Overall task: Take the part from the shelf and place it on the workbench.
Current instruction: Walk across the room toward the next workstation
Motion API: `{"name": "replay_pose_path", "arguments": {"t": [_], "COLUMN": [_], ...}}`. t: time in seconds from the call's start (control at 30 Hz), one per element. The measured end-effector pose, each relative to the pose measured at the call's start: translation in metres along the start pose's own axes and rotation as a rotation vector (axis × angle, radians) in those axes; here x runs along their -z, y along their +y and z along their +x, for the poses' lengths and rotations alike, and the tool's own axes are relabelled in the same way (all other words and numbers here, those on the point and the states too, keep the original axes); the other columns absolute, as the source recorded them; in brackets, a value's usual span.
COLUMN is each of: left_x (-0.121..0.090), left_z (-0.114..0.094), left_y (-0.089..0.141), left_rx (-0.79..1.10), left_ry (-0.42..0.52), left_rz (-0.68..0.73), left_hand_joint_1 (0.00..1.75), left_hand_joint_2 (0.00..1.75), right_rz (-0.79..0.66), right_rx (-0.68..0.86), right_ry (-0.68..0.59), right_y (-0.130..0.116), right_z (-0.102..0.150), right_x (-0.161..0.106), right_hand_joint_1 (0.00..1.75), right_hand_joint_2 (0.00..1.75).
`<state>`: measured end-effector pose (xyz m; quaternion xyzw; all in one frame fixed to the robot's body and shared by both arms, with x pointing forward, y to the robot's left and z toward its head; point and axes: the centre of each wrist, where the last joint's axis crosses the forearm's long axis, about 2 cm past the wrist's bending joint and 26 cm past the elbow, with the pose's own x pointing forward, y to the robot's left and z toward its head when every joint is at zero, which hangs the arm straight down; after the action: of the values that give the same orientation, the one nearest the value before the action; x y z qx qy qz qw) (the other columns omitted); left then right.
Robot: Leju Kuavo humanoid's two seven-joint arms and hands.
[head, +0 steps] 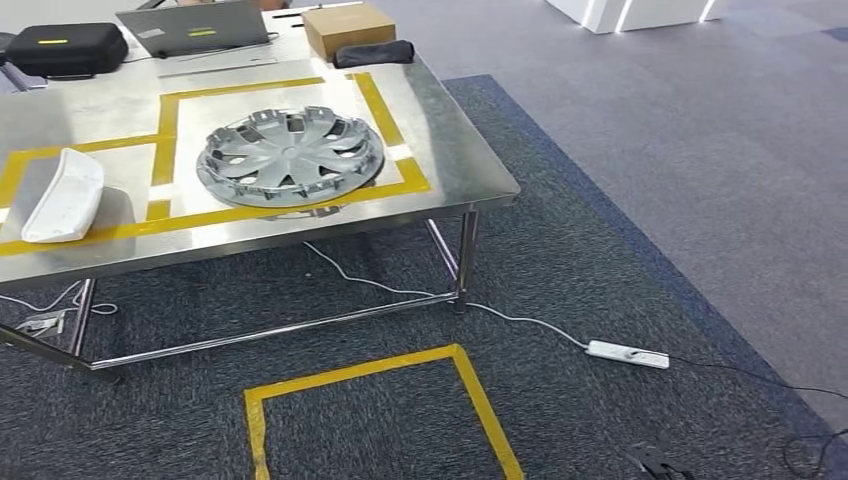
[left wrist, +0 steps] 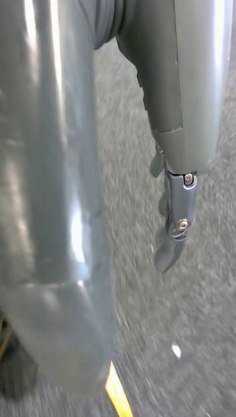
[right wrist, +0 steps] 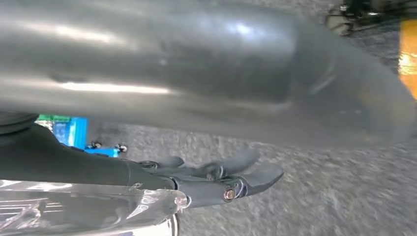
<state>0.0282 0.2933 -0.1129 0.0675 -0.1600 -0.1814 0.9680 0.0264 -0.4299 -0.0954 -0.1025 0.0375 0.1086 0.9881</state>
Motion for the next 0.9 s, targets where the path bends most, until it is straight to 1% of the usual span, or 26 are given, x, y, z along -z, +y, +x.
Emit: {"name": "replay_pose_path", "arguments": {"t": [0.2, 0.33, 0.53, 0.9], "left_x": [0.0004, 0.0016, 0.0007, 0.0008], "left_z": [0.0010, 0.0056, 0.0022, 0.0026], "left_y": [0.0013, 0.0025, 0.0012, 0.0017], "left_rx": [0.008, 0.009, 0.009, 0.018], "left_ry": [-0.001, -0.009, -0.001, -0.002], "left_rz": [-0.002, 0.000, -0.003, 0.000], "left_hand_joint_1": [0.00, 0.00, 0.00, 0.00], "left_hand_joint_2": [0.00, 0.00, 0.00, 0.00], "right_rz": [0.009, 0.005, 0.012, 0.009], "right_rx": [0.004, 0.007, 0.005, 0.009], "right_ry": [0.002, 0.005, 0.019, 0.008], "right_y": [0.0007, -0.0011, 0.0016, 0.0007], "right_z": [-0.0007, -0.0015, -0.0080, -0.0015], "right_x": [0.0001, 0.0001, 0.0010, 0.0002], "right_hand_joint_1": [0.00, 0.00, 0.00, 0.00], "right_hand_joint_2": [0.00, 0.00, 0.00, 0.00]}}
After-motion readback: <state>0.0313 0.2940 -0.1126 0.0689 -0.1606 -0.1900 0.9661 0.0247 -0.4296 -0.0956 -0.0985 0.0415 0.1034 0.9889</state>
